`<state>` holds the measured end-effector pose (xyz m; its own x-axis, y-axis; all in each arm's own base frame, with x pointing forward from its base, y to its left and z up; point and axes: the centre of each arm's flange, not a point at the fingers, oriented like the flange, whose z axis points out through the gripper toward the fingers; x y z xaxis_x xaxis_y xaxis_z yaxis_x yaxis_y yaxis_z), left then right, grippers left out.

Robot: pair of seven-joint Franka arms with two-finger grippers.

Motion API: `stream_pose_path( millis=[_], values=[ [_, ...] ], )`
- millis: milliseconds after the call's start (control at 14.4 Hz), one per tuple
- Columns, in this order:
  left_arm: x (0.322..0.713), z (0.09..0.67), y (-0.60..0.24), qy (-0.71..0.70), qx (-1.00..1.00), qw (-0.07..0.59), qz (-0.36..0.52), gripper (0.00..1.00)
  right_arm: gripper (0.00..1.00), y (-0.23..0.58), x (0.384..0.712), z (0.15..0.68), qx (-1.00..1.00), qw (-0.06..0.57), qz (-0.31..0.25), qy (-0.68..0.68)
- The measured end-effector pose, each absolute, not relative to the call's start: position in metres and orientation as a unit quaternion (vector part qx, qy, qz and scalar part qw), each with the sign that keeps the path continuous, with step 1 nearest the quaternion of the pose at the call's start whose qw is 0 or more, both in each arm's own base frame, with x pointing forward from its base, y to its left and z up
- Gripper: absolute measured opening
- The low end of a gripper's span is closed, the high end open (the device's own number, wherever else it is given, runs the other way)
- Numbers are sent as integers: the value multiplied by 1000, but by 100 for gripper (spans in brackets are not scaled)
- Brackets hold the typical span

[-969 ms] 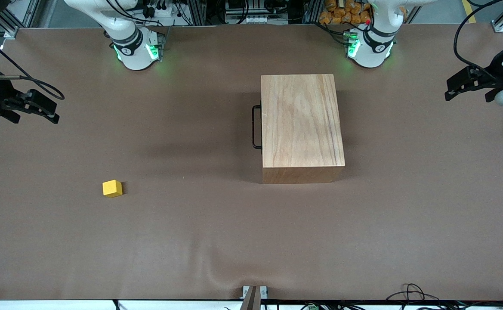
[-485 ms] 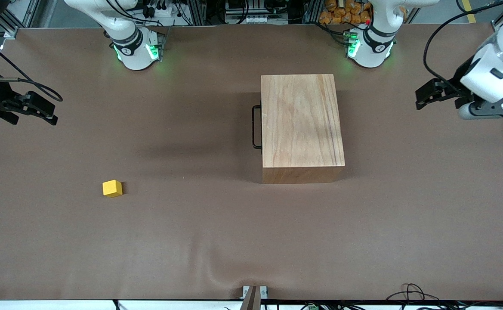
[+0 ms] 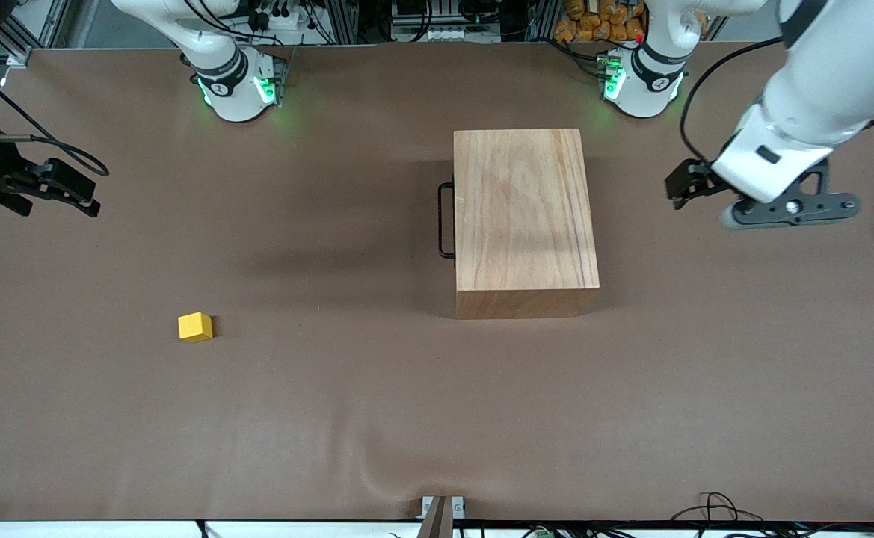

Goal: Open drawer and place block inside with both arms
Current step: 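Move the left gripper over the wooden box toward its black handle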

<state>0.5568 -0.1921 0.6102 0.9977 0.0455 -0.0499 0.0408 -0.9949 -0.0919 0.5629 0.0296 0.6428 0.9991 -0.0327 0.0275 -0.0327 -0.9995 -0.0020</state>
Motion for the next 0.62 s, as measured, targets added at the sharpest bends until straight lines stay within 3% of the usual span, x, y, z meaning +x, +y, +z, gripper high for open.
stream_pose_path(
  millis=[623],
  values=[
    [567, 539, -359, -85, -994, 64, 24, 100, 100, 30, 569, 631, -1000, 1, -3, 16]
  ],
)
